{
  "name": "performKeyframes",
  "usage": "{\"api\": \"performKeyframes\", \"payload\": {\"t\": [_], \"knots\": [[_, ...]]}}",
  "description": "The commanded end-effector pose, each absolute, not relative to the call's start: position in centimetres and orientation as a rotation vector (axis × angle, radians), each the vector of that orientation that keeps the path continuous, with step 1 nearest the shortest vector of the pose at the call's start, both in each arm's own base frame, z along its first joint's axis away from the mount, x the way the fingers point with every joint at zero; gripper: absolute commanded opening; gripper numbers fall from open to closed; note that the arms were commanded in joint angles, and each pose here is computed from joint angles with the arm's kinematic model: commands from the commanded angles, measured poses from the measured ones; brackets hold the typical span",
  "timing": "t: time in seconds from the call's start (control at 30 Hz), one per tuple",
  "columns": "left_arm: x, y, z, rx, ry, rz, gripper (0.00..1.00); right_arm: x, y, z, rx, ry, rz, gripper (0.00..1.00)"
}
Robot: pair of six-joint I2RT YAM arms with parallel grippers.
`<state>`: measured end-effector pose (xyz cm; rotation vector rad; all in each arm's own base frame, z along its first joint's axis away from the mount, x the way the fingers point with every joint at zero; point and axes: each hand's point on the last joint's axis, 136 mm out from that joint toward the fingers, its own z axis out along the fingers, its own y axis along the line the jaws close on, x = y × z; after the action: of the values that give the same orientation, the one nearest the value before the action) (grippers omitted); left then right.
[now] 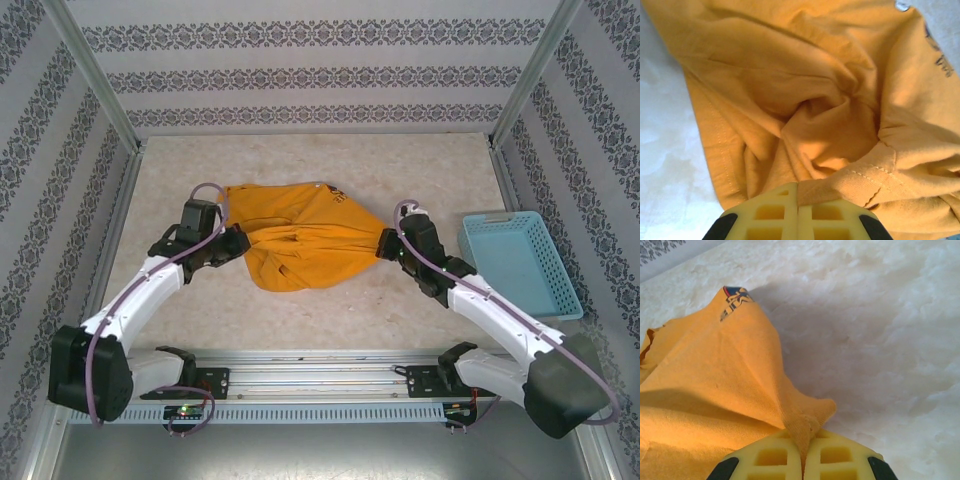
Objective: Fold the inside-out t-shirt
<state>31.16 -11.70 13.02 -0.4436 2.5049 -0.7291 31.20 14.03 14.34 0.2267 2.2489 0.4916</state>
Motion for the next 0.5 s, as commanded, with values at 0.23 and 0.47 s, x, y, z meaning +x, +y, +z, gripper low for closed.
{"api": "performKeyframes", "payload": {"t": [0.23,0.47], "knots": [[29.4,-11.9,9.3,-0.333,2.680,-0.534,0.32,30.7,15.5,9.5,0.178,2.418,0.335,0.15],[28.9,-16.7,14.0,-0.030,2.583,-0.506,0.45,31.3,15.5,12.5,0.102,2.368,0.302,0.16]]}}
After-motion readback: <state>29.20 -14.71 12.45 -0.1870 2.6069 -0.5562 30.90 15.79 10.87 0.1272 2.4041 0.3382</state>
